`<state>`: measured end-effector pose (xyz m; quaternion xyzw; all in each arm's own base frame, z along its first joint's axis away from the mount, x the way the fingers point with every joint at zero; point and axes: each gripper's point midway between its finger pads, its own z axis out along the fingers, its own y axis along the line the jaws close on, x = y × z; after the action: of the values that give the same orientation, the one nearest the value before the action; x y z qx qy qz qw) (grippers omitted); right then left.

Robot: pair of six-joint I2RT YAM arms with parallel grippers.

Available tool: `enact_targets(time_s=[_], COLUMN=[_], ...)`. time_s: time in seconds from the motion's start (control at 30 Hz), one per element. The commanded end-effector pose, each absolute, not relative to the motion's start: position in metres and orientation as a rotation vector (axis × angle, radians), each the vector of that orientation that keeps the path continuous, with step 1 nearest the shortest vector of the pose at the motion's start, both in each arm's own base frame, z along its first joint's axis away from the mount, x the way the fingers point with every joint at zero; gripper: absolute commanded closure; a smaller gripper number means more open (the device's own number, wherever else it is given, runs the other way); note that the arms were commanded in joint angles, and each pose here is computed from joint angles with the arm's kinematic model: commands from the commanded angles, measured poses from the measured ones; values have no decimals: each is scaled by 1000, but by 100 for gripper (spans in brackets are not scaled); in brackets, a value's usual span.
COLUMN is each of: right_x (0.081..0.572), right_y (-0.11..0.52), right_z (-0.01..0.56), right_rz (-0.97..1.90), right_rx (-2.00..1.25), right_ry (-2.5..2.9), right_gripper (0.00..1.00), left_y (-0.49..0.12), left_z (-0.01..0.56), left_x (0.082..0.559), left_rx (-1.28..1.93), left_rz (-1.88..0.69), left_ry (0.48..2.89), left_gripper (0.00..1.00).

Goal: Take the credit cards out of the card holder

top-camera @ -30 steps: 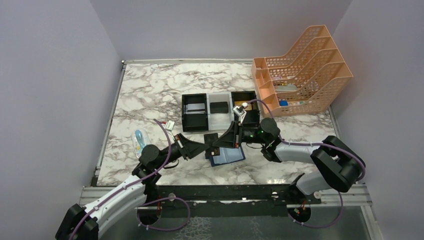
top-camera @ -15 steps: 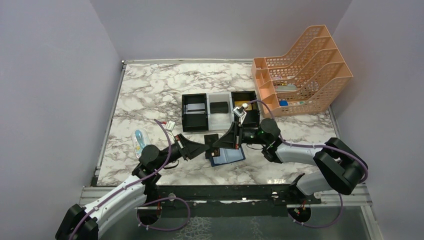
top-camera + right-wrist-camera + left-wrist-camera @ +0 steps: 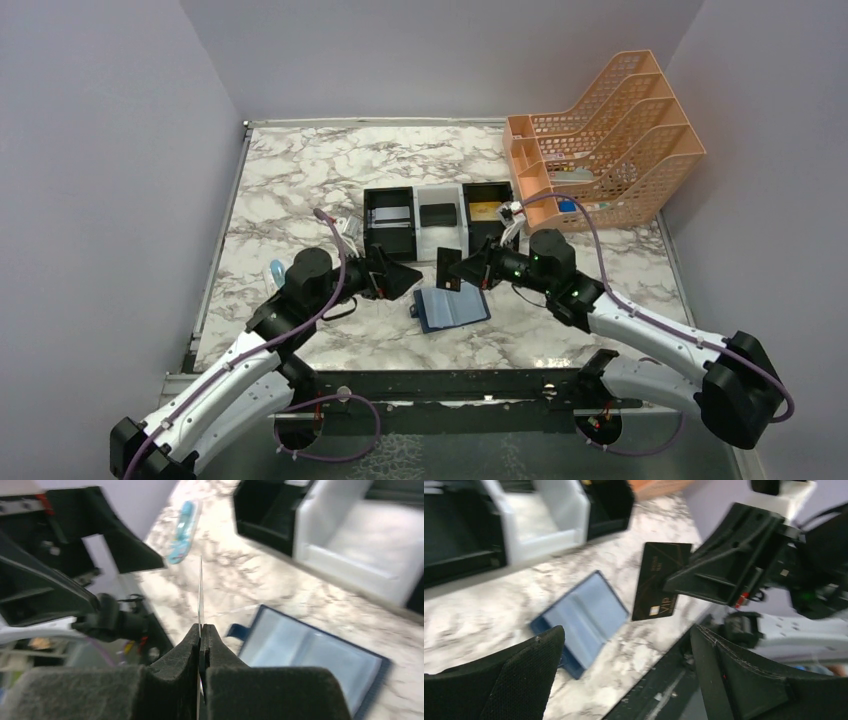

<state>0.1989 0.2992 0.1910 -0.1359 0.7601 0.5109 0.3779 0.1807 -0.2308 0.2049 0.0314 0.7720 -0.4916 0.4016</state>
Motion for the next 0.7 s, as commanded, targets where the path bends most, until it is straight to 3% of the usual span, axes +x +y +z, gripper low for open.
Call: enact_targets(time_s=[0.0,0.4,0.67], right_x=[230,282,338], right_y=[262,264,279], right_z=[167,188,196], right_rz=[910,566,197], right_rx=[-336,-597,-772], right_ry=[2019,1863,1694], right_gripper=[99,99,99], left_y=[-180,-120,-96], left_z=[170,176,186], left_x=[195,228,220], left_rx=[98,-16,-116], left_rz=[-756,-264,-221], left_ry=[2159,2181,2117], left_gripper=[1,1,1])
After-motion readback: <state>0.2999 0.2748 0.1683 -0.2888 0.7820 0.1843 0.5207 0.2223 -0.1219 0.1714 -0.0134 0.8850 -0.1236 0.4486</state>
